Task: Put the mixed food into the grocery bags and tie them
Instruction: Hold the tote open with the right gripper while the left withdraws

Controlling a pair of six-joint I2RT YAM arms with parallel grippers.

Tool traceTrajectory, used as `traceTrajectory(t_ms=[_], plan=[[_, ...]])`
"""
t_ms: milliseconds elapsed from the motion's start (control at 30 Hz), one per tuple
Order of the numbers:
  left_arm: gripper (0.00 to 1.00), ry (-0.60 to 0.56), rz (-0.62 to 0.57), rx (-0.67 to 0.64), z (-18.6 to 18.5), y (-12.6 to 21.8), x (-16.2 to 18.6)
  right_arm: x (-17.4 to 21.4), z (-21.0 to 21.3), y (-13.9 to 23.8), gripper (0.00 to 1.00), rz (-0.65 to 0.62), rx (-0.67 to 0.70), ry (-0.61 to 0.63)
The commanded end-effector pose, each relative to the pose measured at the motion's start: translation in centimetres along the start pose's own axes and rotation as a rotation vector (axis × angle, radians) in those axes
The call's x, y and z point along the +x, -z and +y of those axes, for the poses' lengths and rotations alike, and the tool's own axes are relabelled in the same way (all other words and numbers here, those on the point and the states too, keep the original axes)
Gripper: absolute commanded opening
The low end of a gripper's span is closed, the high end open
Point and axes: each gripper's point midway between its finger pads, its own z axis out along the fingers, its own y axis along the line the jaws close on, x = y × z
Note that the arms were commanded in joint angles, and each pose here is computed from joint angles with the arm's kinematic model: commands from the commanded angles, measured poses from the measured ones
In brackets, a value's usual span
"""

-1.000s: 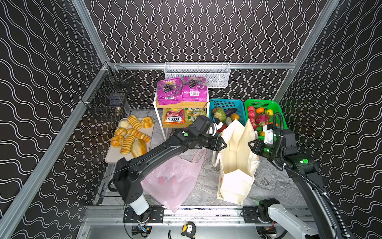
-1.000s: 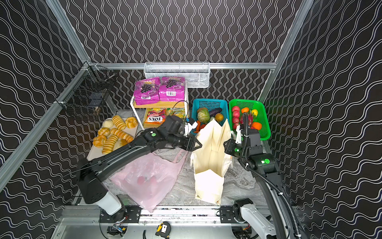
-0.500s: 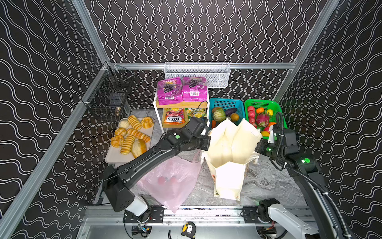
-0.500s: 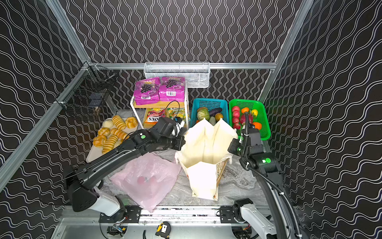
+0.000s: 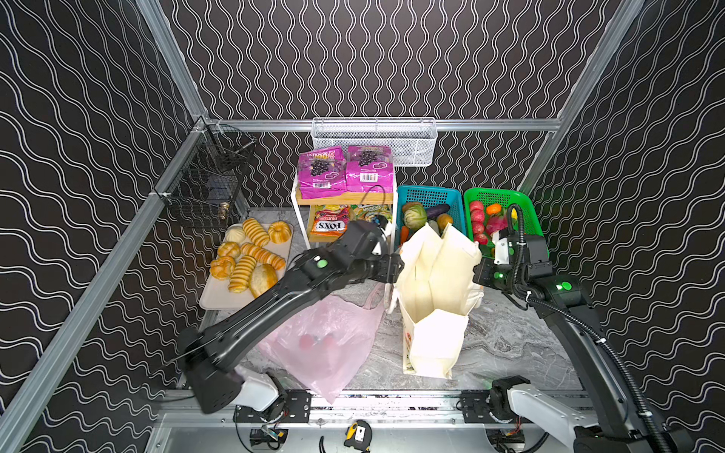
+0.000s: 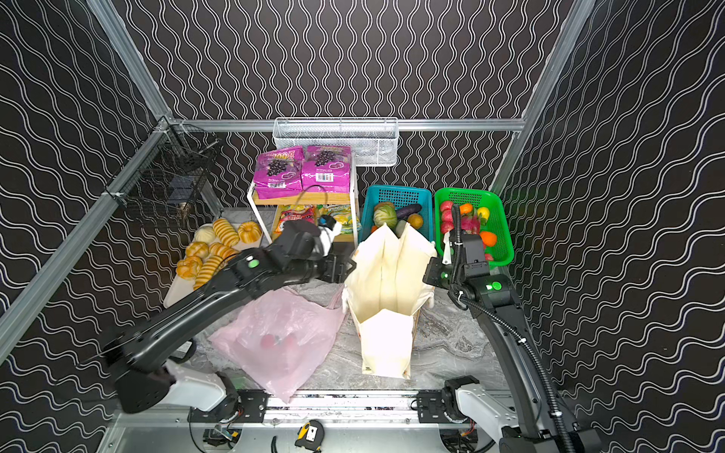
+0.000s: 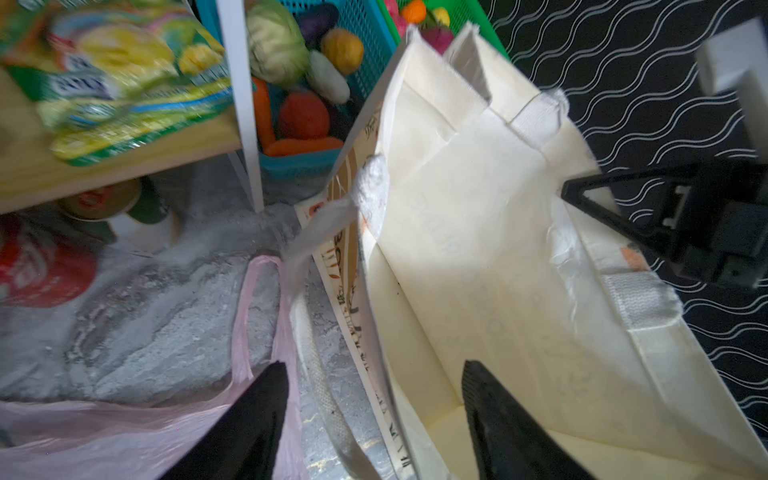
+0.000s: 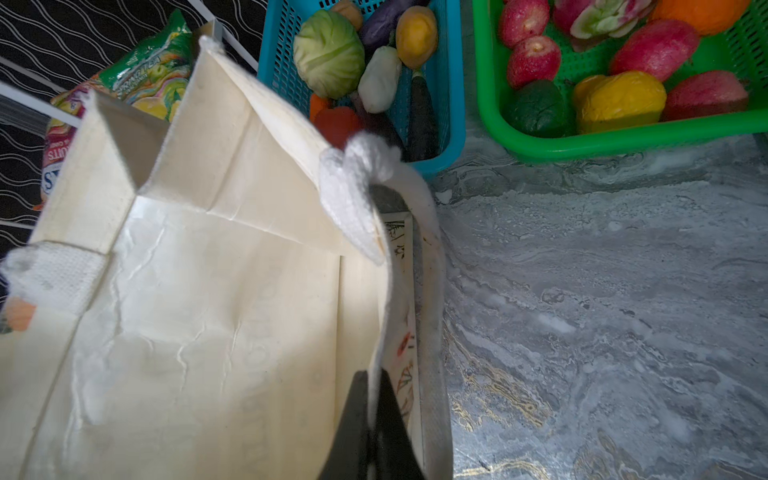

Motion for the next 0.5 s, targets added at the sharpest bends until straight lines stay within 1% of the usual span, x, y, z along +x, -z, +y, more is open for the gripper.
traceTrajectory(t_ms=[0, 67, 133, 233, 333, 400, 467], plan=[[0.80, -0.047, -0.134, -0.148, 3.2, 2.3, -1.1, -1.3, 0.7, 0.6, 0.02, -0.057, -0.030, 0.023], [0.80, -0.070, -0.171, -0.236, 5.2, 3.5, -0.6, -1.4, 0.9, 0.7, 0.02, -0.071, -0.042, 0.017], [0.83, -0.091, -0.186, -0.324, 7.3, 4.1, 0.4, -1.5, 1.0, 0.7, 0.03, -0.079, -0.052, 0.008], [0.84, -0.112, -0.190, -0.423, 10.1, 3.8, 2.5, -1.7, 1.1, 0.8, 0.03, -0.088, -0.056, -0.001], [0.86, -0.142, -0.202, -0.479, 12.6, 2.4, 4.5, -1.8, 1.2, 0.8, 0.03, -0.092, -0.060, -0.004], [0.87, -0.129, -0.214, -0.502, 14.3, 1.3, 5.3, -1.9, 1.3, 0.8, 0.03, -0.094, -0.063, -0.005], [0.88, -0.126, -0.235, -0.461, 15.3, -0.4, 5.9, -1.8, 1.3, 0.8, 0.03, -0.094, -0.068, -0.005]])
